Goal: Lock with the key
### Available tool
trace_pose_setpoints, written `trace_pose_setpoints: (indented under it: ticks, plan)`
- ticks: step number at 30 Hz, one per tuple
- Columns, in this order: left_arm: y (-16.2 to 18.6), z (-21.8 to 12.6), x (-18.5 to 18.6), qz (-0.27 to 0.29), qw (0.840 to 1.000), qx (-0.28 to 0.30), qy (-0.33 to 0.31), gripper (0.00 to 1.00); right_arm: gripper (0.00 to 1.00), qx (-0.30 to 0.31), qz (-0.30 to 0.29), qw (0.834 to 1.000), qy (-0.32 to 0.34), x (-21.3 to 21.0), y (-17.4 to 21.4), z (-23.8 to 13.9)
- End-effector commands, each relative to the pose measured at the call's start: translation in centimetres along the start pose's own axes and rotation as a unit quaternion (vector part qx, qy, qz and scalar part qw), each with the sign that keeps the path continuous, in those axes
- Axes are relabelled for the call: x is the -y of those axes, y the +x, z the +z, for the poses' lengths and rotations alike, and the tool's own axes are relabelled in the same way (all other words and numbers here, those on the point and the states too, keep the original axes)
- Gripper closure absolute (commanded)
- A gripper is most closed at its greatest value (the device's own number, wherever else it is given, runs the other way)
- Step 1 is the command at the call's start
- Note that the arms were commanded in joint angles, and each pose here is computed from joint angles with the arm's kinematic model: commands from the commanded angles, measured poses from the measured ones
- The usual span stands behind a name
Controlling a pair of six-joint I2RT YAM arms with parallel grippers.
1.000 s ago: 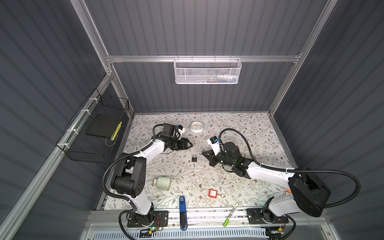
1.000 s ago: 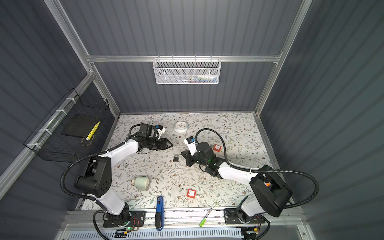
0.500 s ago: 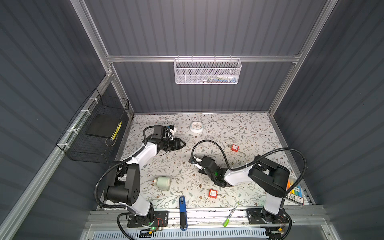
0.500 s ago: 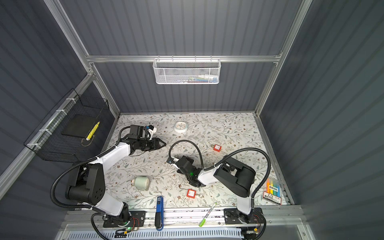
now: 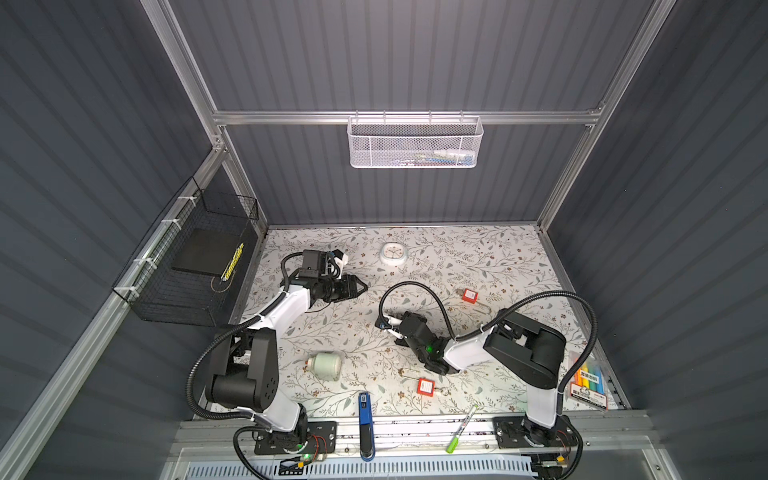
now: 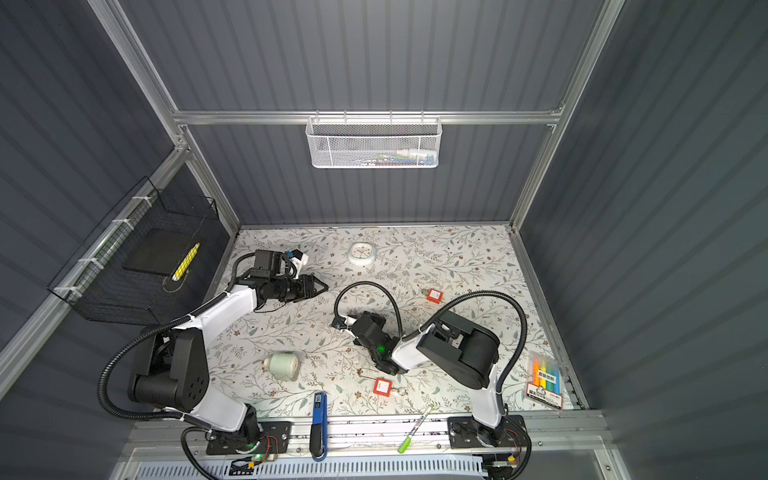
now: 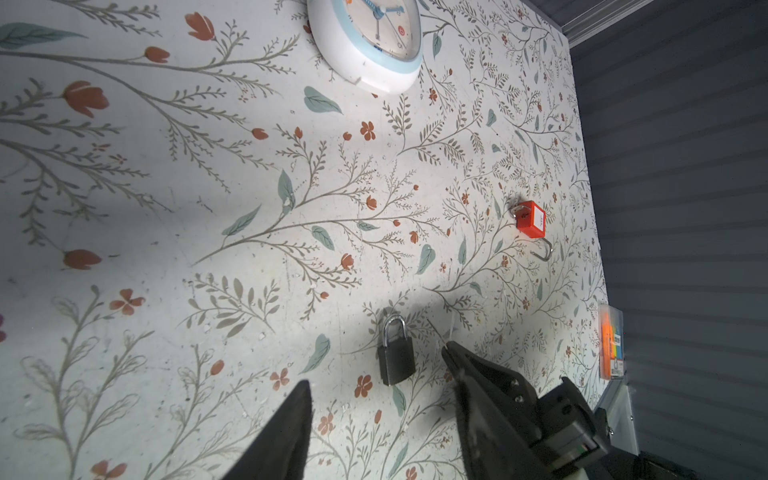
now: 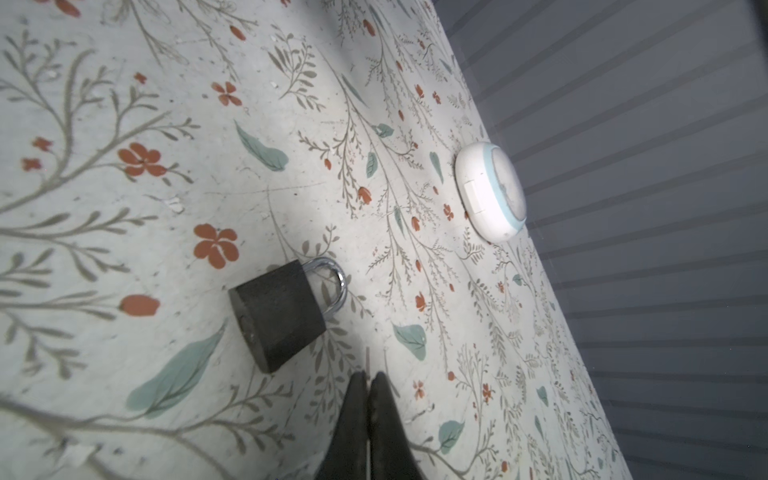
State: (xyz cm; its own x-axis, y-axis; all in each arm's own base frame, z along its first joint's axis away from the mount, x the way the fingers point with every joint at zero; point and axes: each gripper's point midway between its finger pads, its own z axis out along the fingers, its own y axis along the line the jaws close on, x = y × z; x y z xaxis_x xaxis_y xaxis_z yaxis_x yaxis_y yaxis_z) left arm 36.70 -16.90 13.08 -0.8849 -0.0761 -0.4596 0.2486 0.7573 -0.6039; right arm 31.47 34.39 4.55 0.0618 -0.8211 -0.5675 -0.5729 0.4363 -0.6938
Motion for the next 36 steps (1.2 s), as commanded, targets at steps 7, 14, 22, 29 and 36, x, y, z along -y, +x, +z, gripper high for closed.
trace_pose_setpoints:
  ticks: [7,14,22,29,36]
  plan:
    - [0.9,-0.3,0.1,-0.005,1.000,-0.011,0.006,0.43,0.90,-0.026,0.023,0.999,-0.022,-1.1,0.8,0.4]
    - [1.2,-0.6,0.1,-0.005,1.000,-0.010,0.004,0.43,0.49,-0.022,0.050,0.998,-0.021,0.2,0.1,-0.8]
    - [1.4,-0.6,0.2,-0.008,1.000,-0.011,0.007,0.43,0.31,-0.043,0.220,0.963,-0.150,2.3,-0.6,-3.7]
    - [1.3,-0.6,0.3,-0.011,1.000,-0.009,0.011,0.43,0.25,-0.100,0.256,0.930,-0.242,0.5,1.1,-4.0]
    - [1.6,-0.7,0.7,-0.017,0.999,-0.017,0.021,0.43,0.33,-0.132,0.365,0.873,-0.296,1.4,0.5,-4.5]
